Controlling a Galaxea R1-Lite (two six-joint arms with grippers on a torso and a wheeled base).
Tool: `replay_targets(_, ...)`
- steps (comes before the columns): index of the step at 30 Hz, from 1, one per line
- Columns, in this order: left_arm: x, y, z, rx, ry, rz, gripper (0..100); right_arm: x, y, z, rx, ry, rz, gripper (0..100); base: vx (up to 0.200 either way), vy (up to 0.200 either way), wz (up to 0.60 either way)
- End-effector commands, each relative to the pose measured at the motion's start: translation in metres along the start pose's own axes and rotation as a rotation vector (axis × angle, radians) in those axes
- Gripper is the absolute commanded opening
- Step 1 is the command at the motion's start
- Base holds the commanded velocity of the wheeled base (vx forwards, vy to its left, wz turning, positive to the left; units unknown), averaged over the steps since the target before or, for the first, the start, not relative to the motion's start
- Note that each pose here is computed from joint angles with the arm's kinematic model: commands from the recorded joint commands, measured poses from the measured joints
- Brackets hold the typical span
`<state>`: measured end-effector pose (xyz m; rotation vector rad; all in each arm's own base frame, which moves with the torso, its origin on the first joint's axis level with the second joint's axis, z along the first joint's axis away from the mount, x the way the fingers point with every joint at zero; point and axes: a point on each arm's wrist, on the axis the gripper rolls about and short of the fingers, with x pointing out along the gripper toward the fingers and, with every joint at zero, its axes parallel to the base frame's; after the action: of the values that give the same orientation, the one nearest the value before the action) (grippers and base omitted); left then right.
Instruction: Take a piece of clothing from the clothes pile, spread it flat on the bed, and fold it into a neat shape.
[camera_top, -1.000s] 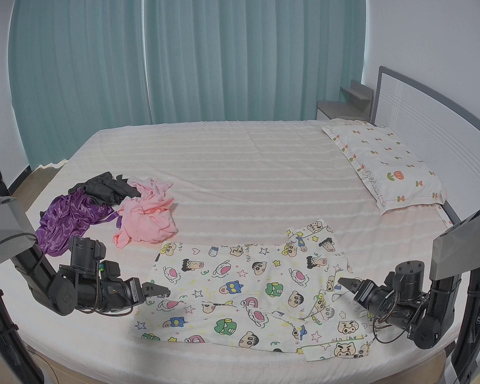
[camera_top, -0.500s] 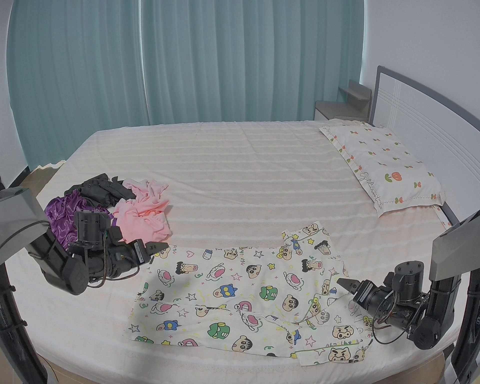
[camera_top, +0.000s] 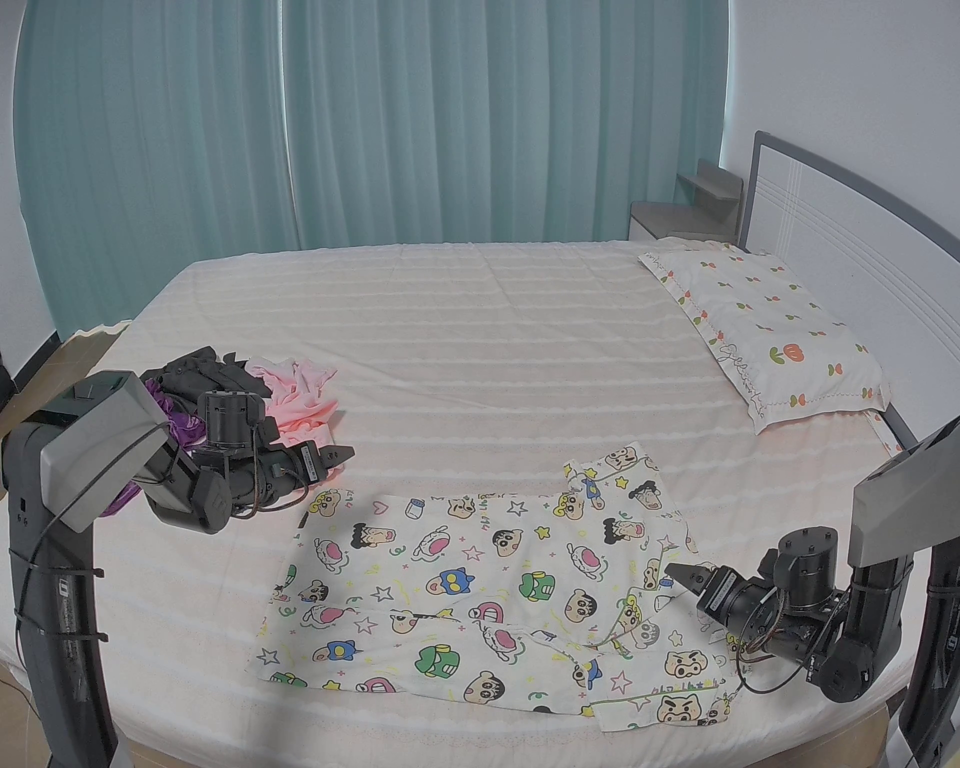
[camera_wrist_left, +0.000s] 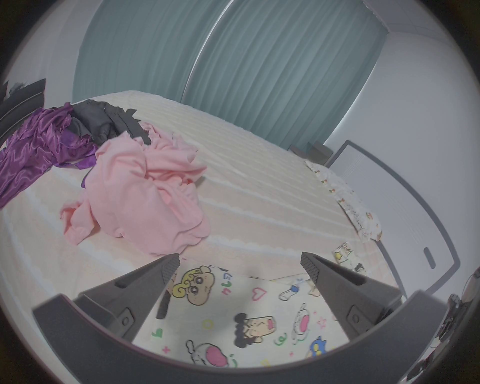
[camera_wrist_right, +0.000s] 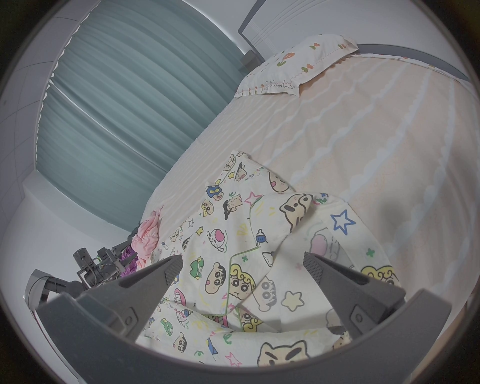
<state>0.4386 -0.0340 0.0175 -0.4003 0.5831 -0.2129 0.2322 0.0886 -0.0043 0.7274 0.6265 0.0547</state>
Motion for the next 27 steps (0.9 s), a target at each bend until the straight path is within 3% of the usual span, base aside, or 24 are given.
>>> replay_targets(1,0.017,0.016,-0.013,0.015,0.047,0.023,100,0.000,-0.001,-0.002,-0.003,-0.001,-0.003,100,0.000,0.000,0.00)
replay_targets(6,0.021,0.027,-0.020,0.014,0.068,0.034,100,-0.001,-0.001,-0.003,-0.006,0.000,-0.008,100,0.000,0.000,0.00)
replay_targets(16,0.019,0.026,-0.034,0.002,0.128,-0.008,100,0.002,-0.006,-0.005,-0.005,0.013,-0.027,100,0.000,0.000,0.00)
replay_targets(27,0.034,0.028,-0.035,0.000,0.131,-0.009,100,0.001,-0.005,-0.006,-0.007,0.015,-0.027,100,0.000,0.000,0.00)
